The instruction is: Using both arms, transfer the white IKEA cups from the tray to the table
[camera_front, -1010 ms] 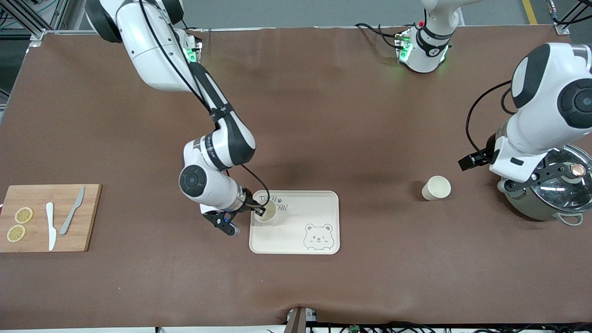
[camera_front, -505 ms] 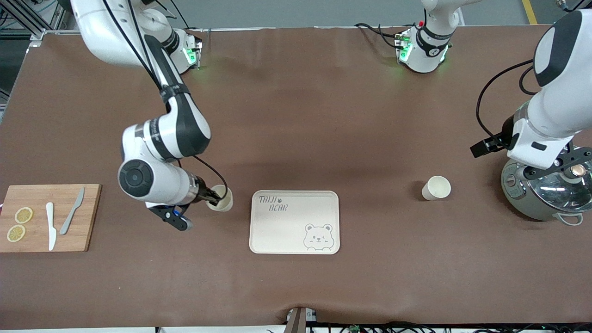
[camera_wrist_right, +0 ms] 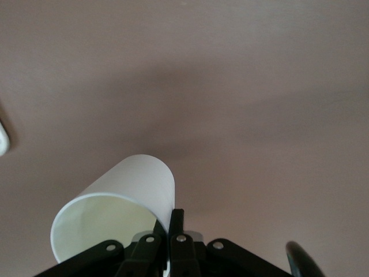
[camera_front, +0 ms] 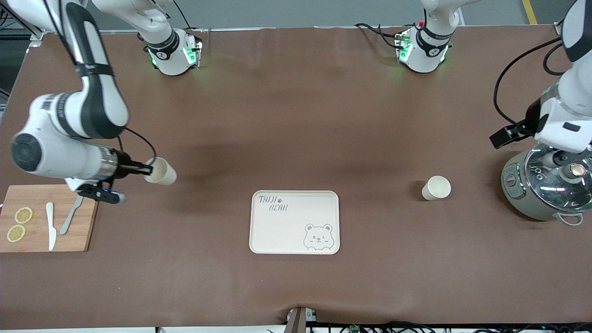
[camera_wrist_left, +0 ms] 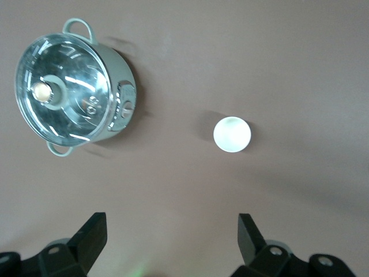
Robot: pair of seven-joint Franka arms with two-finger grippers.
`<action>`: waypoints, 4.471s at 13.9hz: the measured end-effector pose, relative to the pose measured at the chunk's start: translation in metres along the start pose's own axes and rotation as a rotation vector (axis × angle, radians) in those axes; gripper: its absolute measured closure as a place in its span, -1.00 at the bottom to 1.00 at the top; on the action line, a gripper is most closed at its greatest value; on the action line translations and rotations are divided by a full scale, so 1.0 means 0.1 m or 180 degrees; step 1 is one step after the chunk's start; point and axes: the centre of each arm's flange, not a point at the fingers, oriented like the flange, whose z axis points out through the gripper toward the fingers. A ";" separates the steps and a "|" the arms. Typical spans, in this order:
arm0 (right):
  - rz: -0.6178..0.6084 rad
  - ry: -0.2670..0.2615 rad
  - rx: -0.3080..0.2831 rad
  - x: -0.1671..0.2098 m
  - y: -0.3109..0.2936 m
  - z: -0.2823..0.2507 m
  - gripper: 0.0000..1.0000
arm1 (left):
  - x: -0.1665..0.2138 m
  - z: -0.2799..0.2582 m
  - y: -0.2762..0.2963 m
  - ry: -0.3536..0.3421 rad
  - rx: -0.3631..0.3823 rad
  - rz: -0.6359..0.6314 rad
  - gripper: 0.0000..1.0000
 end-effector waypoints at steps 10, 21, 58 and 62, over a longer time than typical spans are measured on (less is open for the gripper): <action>-0.0365 0.0167 -0.0188 -0.25 1.17 1.18 0.95 | 0.04 -0.03 -0.21 -0.0009 -0.0060 0.0054 -1.00; -0.0445 0.0157 -0.0198 -0.16 1.45 1.45 0.30 | -0.19 -0.22 -0.14 0.0013 -0.0327 0.0139 -1.00; -0.0717 0.0669 -0.0305 -1.49 0.59 -2.64 -1.00 | -0.64 -0.35 -0.38 0.0119 -0.0475 0.0605 -1.00; -0.0709 0.0653 -0.0304 -1.47 0.59 -2.62 -1.00 | -0.65 -0.34 -0.38 0.0110 -0.0471 0.0676 -1.00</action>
